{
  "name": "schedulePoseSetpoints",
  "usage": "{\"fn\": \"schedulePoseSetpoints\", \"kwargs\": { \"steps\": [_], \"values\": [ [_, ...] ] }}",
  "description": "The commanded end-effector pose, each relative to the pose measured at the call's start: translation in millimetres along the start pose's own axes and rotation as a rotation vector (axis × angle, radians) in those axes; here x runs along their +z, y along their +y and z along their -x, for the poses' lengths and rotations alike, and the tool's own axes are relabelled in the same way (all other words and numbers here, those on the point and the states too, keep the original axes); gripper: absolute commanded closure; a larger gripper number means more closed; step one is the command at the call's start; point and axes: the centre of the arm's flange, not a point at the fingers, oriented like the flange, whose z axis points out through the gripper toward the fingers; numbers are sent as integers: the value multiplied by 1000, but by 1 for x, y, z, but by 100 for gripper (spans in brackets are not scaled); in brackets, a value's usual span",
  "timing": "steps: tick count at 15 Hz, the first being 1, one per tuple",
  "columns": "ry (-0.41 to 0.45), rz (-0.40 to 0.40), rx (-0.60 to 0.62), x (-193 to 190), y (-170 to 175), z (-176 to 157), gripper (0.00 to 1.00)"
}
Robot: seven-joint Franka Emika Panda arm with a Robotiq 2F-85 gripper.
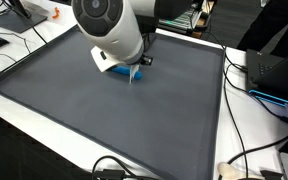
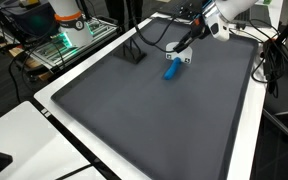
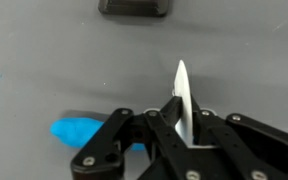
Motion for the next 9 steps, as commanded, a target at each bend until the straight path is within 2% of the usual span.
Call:
{"fn": "schedulePoseSetpoints", "kwargs": {
  "steps": [1, 4, 9],
  "values": [
    [-49, -5, -4, 9, 2, -6, 98],
    [-19, -3, 2, 2, 2, -1, 98],
    [-36, -4, -5, 2, 2, 4, 98]
  ]
}}
